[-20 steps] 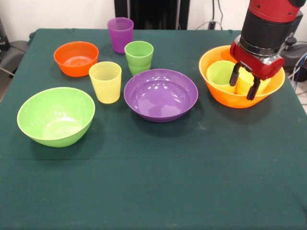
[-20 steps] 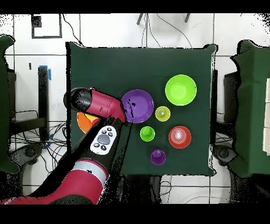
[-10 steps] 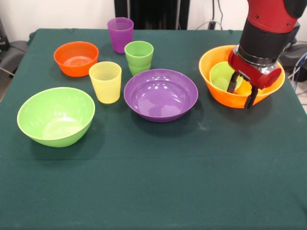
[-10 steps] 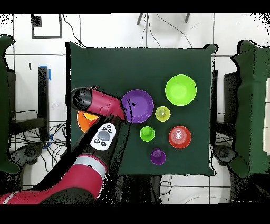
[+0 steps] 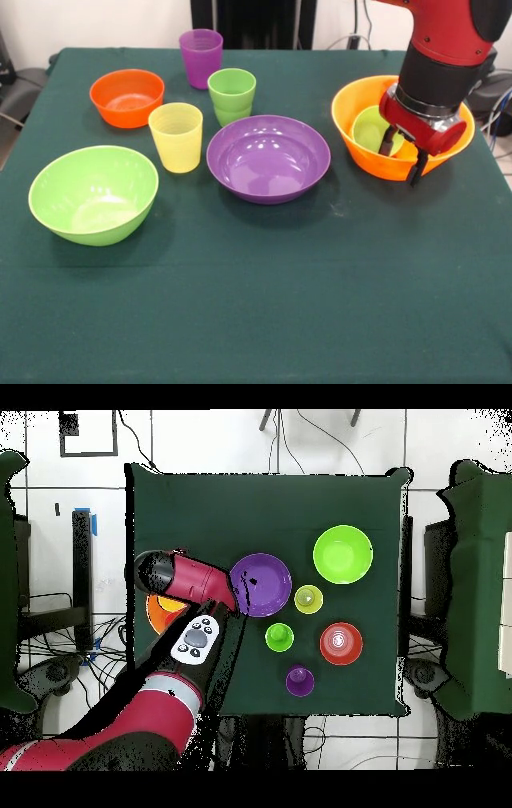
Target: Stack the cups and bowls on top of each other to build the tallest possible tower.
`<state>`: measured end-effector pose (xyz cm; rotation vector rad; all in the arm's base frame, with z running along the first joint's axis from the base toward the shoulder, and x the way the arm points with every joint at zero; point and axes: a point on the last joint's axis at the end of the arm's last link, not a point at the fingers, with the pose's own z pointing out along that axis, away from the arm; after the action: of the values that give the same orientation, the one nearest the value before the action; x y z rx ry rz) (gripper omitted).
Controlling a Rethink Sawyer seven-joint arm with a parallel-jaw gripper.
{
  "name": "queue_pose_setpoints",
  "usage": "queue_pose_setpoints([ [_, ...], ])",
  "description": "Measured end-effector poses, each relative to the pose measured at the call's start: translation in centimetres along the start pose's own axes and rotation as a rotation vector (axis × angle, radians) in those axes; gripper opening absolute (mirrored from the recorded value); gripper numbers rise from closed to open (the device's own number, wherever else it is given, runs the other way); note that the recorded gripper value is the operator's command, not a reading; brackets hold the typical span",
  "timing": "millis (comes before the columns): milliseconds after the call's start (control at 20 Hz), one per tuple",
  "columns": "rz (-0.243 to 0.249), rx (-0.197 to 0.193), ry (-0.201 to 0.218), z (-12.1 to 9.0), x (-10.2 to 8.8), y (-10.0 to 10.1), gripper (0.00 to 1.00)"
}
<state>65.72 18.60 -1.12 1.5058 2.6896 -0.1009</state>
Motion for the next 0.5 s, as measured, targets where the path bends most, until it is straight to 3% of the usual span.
queue_pose_setpoints([
  [500, -0.003, 0.004, 0.001, 0.33, 0.17, -0.07, 1.0],
])
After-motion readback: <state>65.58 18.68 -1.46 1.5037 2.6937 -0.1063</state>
